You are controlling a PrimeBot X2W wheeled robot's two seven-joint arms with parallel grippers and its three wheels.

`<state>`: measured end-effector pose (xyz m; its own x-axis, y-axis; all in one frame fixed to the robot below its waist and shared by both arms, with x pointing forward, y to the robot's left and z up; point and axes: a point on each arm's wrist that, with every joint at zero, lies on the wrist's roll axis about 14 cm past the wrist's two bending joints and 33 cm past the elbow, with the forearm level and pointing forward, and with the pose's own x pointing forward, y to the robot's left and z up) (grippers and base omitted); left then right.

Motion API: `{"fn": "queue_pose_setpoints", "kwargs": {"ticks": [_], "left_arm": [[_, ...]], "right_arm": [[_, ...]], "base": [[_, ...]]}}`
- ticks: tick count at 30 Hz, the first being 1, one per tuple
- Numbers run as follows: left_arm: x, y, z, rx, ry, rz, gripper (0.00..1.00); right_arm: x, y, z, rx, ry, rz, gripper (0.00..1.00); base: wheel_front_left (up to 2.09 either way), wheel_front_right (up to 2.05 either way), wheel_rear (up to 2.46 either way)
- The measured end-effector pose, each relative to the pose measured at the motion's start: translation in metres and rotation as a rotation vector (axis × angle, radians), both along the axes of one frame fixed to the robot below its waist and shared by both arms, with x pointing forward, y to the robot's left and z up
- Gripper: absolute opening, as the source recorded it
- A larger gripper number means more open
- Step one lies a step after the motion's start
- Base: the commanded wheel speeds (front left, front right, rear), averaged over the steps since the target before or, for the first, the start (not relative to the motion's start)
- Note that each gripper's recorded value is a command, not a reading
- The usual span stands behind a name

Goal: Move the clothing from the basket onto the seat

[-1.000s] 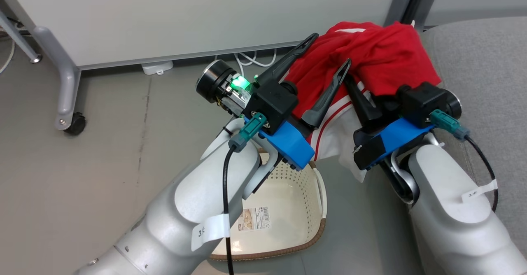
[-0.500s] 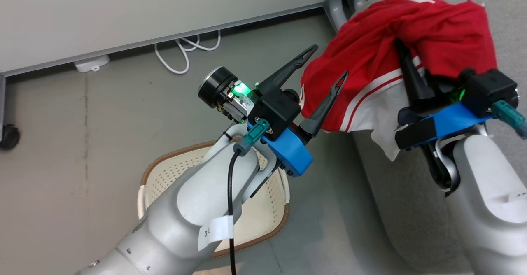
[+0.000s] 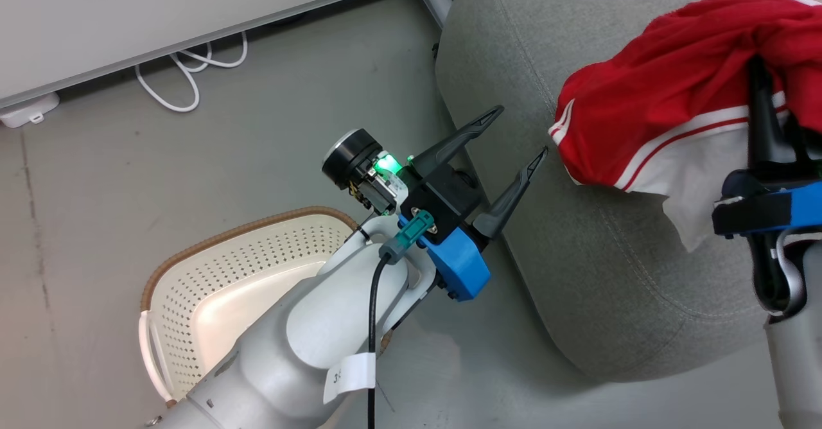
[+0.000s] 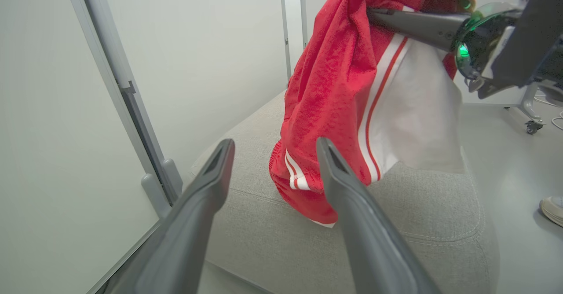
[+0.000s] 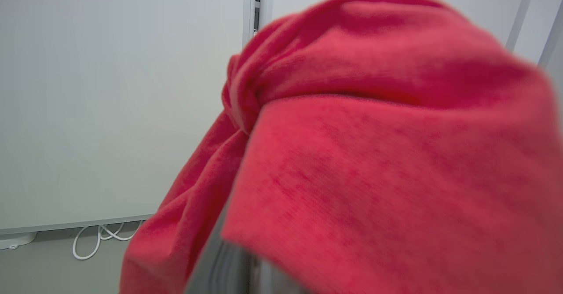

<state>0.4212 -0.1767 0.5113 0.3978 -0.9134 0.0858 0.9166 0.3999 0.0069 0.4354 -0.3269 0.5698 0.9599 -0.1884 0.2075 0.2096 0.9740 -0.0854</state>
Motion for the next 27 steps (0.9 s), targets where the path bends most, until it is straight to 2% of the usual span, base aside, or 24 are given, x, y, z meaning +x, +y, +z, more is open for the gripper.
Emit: {"fn": "queue_pose_setpoints", "kwargs": {"ticks": [7,15,19,27], "left_arm": [[-0.015,-0.014,-0.016,0.011,0.036,-0.062,1.00],[-0.016,-0.017,-0.022,0.011,0.052,-0.074,1.00],[-0.012,-0.016,-0.027,0.011,0.057,-0.073,1.00],[0.009,-0.015,-0.044,0.014,0.062,-0.066,1.00]], "right_arm": [[-0.034,-0.037,-0.004,-0.013,0.012,-0.127,0.00],[-0.041,-0.043,-0.009,-0.003,0.014,-0.164,0.00],[-0.030,-0.044,0.001,-0.011,-0.017,-0.163,0.00],[0.018,-0.059,0.049,-0.102,-0.136,-0.160,0.00]], "base": [[0.00,0.00,0.00],[0.00,0.00,0.00],[0.00,0.00,0.00],[0.00,0.00,0.00]]}}
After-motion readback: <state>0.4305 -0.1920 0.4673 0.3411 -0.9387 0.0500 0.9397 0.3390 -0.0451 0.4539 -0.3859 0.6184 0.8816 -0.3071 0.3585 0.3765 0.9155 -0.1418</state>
